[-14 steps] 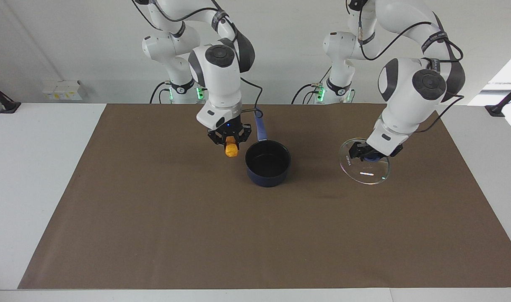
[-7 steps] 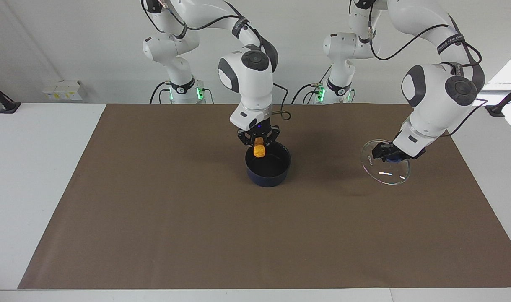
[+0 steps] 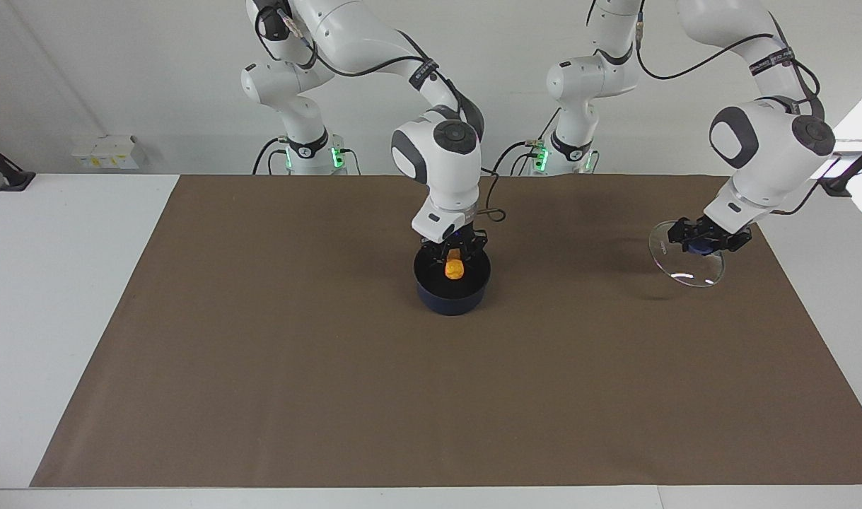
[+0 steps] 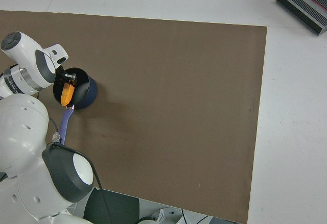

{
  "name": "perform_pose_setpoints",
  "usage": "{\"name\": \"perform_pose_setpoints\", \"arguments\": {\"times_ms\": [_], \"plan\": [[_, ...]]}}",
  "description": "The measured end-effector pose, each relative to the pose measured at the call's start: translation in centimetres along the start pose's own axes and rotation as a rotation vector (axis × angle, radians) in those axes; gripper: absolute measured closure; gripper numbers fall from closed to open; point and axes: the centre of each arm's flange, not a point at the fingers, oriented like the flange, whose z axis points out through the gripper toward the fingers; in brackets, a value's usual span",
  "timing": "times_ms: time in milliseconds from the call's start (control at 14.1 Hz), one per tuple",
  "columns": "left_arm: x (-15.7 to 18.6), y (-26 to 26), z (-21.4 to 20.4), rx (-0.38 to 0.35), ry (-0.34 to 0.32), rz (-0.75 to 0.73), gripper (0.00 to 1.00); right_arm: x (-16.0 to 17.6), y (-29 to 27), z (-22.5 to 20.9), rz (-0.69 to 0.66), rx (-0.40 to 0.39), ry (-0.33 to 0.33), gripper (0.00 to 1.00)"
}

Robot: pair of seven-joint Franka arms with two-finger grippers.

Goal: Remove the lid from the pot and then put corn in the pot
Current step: 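Set the lid down with the left gripper while the right gripper carries corn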

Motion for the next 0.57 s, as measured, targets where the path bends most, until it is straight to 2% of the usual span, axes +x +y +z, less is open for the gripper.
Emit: {"name": "perform_pose_setpoints", "arguments": {"times_ms": [284, 497, 568], "plan": [[-4.5, -3.3, 3.9, 0.022, 0.028, 0.068, 0.5, 0.2, 0.3, 0.5, 0.005, -0.005, -0.006, 0.59], [-6.6, -4.7, 5.5, 0.036, 0.039, 0.114, 0.5, 0.9, 1.2, 0.3, 0.022, -0.005, 0.0, 0.57], [-6.7, -4.8, 5.7, 0.036, 0.038, 0.124, 0.41, 1.0, 1.3, 0.2, 0.024, -0.003, 0.003, 0.57]]}}
